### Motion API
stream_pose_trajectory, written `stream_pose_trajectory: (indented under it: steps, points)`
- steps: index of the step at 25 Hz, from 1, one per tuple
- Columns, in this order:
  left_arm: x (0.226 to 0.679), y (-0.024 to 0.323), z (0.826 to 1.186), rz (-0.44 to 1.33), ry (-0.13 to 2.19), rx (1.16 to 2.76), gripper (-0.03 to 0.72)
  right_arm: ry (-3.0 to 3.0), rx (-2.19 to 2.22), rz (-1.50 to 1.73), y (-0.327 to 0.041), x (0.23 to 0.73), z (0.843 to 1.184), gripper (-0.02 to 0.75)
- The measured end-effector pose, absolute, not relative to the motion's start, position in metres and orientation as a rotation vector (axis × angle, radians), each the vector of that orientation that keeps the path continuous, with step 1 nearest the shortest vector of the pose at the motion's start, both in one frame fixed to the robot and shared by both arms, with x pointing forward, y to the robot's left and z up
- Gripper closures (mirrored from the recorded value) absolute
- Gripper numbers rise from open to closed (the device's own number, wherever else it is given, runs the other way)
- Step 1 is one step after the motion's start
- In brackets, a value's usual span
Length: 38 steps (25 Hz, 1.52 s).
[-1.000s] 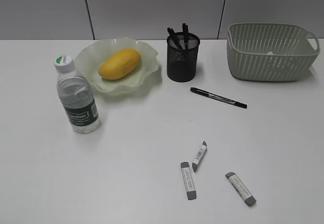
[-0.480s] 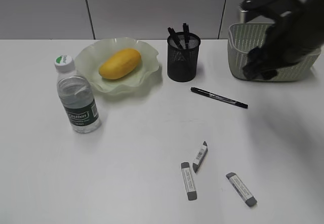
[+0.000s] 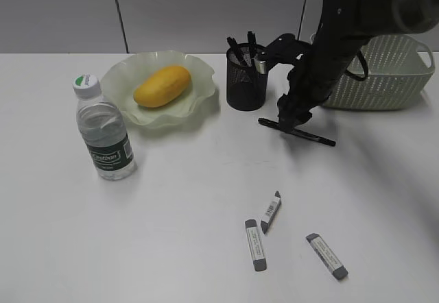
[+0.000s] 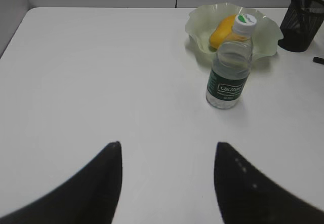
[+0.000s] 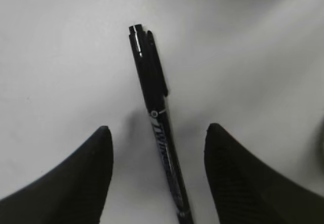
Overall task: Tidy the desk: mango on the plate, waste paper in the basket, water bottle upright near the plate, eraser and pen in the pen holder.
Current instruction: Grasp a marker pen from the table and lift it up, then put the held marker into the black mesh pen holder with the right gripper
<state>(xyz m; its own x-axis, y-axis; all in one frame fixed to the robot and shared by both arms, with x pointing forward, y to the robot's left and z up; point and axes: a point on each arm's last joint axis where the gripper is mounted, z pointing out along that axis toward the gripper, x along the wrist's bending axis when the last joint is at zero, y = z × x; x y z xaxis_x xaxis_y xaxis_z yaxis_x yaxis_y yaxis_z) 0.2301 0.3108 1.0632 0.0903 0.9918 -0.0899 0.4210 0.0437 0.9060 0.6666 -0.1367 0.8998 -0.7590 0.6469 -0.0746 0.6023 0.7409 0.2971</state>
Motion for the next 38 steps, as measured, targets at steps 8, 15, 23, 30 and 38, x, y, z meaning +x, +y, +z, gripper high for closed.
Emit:
stream_pose_trajectory:
  steps: [8,15,23,30,38]
  points:
    - [0.23,0.311,1.063,0.841,1.462,1.511,0.258,2.802,1.029,0.372,-0.133,0.672,0.877,0.542]
    - [0.23,0.311,1.063,0.841,1.462,1.511,0.258,2.695,1.141,0.618,-0.126,0.667,0.925,0.647]
    - [0.23,0.311,1.063,0.841,1.462,1.511,0.258,1.795,1.224,1.094,-0.159,0.627,1.019,0.647]
    - [0.23,0.311,1.063,0.841,1.462,1.511,0.258,1.528,1.089,1.479,-0.137,0.657,0.992,0.647]
    - [0.23,0.311,1.063,0.841,1.462,1.511,0.258,1.51,1.064,1.606,-0.122,0.678,0.948,0.644]
